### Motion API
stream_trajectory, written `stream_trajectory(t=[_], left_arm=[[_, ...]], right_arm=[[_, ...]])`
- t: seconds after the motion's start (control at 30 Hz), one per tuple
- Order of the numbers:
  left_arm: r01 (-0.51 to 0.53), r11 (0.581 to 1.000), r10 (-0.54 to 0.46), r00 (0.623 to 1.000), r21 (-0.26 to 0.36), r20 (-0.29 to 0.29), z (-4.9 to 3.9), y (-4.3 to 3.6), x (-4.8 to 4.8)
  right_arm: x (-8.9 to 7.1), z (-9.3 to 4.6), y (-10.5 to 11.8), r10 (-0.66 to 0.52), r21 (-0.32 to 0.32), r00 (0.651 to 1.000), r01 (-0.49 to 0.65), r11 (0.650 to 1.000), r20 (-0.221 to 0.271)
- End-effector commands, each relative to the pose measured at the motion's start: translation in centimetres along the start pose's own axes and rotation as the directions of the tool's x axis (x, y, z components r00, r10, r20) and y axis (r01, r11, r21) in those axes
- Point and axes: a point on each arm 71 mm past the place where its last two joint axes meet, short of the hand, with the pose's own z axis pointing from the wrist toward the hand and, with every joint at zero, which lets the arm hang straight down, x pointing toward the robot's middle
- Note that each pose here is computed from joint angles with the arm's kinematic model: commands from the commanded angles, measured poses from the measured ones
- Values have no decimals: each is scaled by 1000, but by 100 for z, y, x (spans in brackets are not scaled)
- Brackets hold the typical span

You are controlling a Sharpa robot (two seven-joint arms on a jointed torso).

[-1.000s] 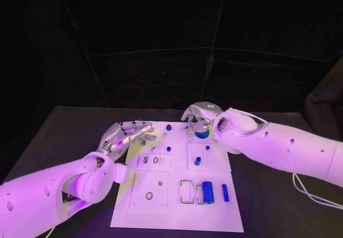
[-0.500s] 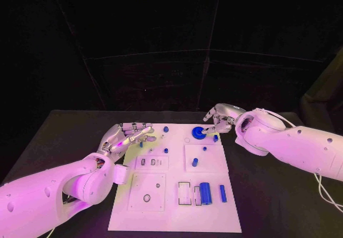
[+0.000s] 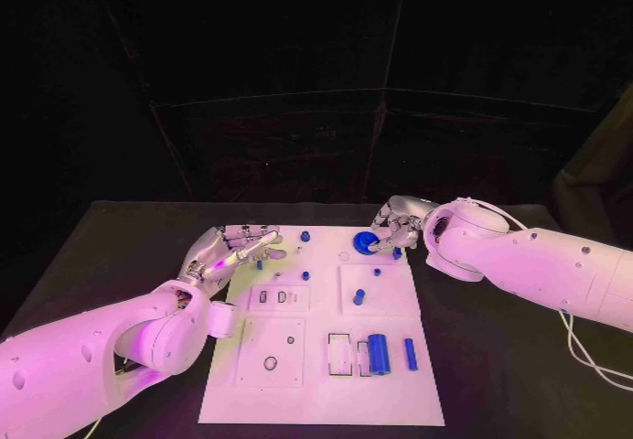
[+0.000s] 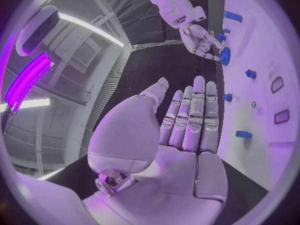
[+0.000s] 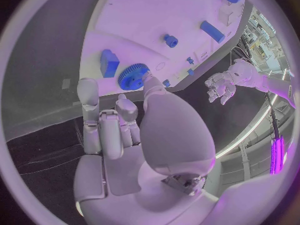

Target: Assemble the parts on the task board

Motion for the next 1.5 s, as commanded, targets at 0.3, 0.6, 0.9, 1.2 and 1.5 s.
stream_trajectory(t=[0.3, 0.6, 0.9, 1.2, 1.5], left_arm=[[1, 1000, -1, 1000, 4, -14, 8, -6, 0], [1, 1000, -1, 1000, 1, -14, 12, 0, -8], [1, 1000, -1, 1000, -2, -15, 16, 4, -9], [0, 1000, 0, 1000, -5, -12, 16, 8, -16], [-2, 1000, 2, 1000, -7, -10, 15, 8, -23]], right_arm=[[7, 18, 117, -97, -42, 995, 98, 994, 12], [13, 36, 148, -149, -51, 989, 150, 987, 22], [48, 53, 184, -184, -57, 983, 183, 981, -7], [73, 67, 198, -197, -60, 980, 195, 979, -30], [81, 78, 189, -204, -51, 978, 202, 978, -39]])
